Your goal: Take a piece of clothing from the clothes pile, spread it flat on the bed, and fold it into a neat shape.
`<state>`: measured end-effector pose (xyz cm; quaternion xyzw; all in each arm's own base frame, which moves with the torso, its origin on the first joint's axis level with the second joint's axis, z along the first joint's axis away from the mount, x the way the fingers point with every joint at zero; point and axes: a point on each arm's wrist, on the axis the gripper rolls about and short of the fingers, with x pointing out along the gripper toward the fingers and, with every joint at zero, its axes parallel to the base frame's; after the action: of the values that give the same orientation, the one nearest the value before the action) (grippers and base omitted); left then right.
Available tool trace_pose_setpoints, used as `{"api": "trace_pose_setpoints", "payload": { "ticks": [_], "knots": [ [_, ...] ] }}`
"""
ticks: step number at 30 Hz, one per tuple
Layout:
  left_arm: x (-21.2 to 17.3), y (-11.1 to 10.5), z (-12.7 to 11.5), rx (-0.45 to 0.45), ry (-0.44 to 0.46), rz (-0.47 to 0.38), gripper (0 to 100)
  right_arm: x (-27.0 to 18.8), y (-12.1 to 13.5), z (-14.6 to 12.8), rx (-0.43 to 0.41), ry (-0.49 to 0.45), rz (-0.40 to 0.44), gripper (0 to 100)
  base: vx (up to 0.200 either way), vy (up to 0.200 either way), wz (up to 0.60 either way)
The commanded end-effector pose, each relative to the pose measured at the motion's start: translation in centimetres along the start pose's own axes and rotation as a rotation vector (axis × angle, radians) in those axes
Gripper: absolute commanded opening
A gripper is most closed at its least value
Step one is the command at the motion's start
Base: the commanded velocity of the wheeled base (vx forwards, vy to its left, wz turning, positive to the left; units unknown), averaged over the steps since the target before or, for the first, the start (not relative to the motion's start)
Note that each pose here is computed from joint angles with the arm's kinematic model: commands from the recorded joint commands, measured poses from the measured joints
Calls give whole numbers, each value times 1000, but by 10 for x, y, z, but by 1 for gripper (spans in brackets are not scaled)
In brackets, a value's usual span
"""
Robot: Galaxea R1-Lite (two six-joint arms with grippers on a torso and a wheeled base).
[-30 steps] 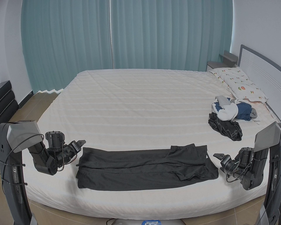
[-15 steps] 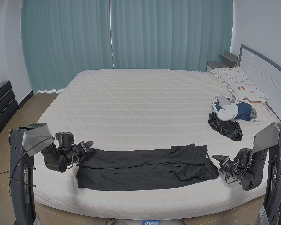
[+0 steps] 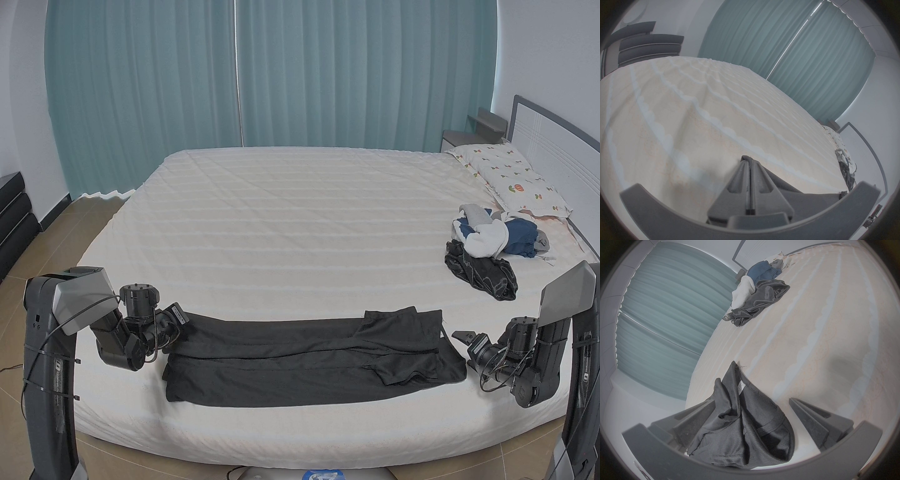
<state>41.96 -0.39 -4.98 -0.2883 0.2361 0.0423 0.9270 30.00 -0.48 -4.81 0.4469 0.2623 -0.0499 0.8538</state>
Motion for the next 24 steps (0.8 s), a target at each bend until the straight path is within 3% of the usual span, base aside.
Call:
{"api": "trace_pose_setpoints", "payload": {
  "ticks": [1, 6, 7, 18, 24],
  "knots": [
    [0, 2, 1, -6, -9, 12, 0, 0, 1, 0, -2, -5, 9, 100, 0, 0, 0],
    [0, 3, 0, -6, -7, 14, 0, 0, 1, 0, -2, -6, 8, 100, 0, 0, 0],
    [0, 2, 1, -7, -8, 13, 100, 0, 1, 0, -2, -5, 9, 100, 0, 0, 0],
    [-19, 1, 12, -59, -7, 0, 100, 0, 1, 0, -2, -5, 9, 100, 0, 0, 0],
    [-63, 1, 9, -19, 129, -170, 100, 0, 1, 0, -2, -5, 9, 100, 0, 0, 0]
  ]
}}
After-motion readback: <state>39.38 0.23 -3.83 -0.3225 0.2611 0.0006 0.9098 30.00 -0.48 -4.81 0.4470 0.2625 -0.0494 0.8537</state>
